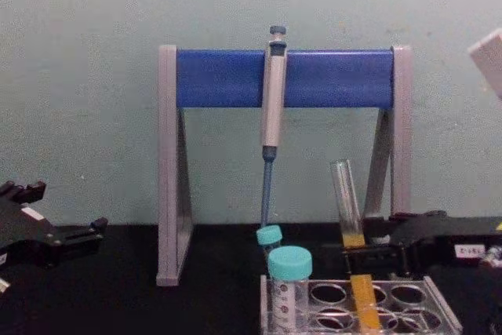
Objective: Pick up the test tube from the test tube rack, shake it, then place it back into the test tube rack.
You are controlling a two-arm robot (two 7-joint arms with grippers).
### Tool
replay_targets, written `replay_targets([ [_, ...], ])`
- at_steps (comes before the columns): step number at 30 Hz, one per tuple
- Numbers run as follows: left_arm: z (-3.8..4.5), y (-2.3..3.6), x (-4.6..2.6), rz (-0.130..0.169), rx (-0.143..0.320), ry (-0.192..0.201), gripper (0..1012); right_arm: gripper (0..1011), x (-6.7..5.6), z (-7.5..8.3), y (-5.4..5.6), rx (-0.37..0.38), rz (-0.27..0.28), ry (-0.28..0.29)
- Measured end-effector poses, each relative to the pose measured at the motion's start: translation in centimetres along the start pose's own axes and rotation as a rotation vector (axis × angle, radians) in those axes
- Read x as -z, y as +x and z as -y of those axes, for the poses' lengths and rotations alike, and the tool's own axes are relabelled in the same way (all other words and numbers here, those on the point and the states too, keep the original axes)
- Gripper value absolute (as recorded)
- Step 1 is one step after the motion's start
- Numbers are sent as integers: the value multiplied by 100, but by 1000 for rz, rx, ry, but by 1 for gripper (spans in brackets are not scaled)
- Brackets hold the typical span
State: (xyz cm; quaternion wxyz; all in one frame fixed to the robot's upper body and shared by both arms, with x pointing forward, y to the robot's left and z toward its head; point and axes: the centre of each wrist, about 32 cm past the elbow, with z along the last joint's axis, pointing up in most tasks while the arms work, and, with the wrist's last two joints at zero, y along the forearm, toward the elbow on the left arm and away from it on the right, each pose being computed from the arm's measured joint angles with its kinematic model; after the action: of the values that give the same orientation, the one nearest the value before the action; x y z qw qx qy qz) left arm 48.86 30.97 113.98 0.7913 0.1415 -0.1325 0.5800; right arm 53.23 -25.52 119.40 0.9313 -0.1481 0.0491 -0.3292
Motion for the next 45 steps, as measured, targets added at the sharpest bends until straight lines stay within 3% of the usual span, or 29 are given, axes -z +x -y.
replay_targets([
  [36, 0, 0, 0, 0, 0, 0, 1001, 1000, -2, -73, 1, -9, 1, -25],
  [45, 0, 0, 0, 0, 0, 0, 1001, 798, -3, -71, 1, -8, 1, -24],
])
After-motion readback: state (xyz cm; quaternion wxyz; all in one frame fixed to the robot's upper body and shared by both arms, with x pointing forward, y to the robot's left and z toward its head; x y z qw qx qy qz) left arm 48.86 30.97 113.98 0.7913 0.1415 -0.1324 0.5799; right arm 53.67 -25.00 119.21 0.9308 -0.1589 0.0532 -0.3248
